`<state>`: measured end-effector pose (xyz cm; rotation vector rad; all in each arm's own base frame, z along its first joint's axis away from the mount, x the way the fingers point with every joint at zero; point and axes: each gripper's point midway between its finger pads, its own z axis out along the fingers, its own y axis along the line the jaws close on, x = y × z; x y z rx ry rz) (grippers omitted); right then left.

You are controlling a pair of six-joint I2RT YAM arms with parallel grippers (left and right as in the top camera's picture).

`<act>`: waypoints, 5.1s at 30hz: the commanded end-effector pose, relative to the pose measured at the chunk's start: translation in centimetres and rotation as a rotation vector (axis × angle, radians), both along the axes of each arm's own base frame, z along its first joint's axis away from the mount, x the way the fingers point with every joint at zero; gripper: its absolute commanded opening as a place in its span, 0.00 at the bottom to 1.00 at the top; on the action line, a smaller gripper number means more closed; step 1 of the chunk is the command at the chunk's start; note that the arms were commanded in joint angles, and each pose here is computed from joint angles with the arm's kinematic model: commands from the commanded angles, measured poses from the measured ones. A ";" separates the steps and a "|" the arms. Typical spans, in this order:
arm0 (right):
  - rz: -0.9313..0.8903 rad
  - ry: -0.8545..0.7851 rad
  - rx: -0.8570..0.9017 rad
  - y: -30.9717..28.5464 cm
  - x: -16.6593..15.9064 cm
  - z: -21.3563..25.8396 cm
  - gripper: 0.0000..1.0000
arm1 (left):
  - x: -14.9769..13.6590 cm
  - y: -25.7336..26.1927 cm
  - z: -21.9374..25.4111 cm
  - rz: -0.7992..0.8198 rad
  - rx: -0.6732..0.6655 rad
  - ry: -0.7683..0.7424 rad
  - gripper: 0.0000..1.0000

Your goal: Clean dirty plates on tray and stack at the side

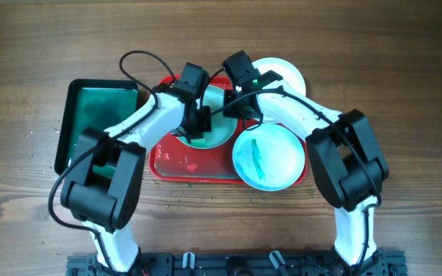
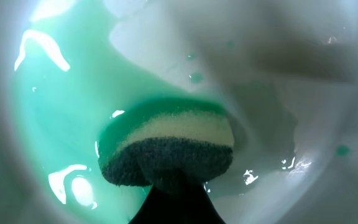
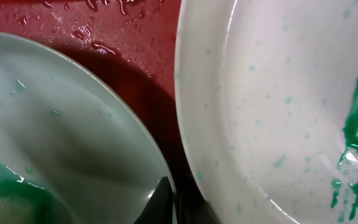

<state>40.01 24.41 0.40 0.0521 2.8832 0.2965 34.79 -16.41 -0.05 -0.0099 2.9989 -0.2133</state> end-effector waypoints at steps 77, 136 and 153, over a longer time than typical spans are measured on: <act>0.202 -0.979 -1.075 2.5 -5.3 26.5 0.04 | 8.7 14.7 15.0 0.523 -0.184 -0.100 0.04; -0.029 0.177 0.041 -18.1 -11.4 4.2 0.35 | 10.5 8.9 15.9 0.399 -0.214 -0.188 0.04; 0.046 0.197 0.088 -16.9 -13.4 1.7 0.27 | 10.6 8.9 16.0 0.398 -0.215 -0.192 0.04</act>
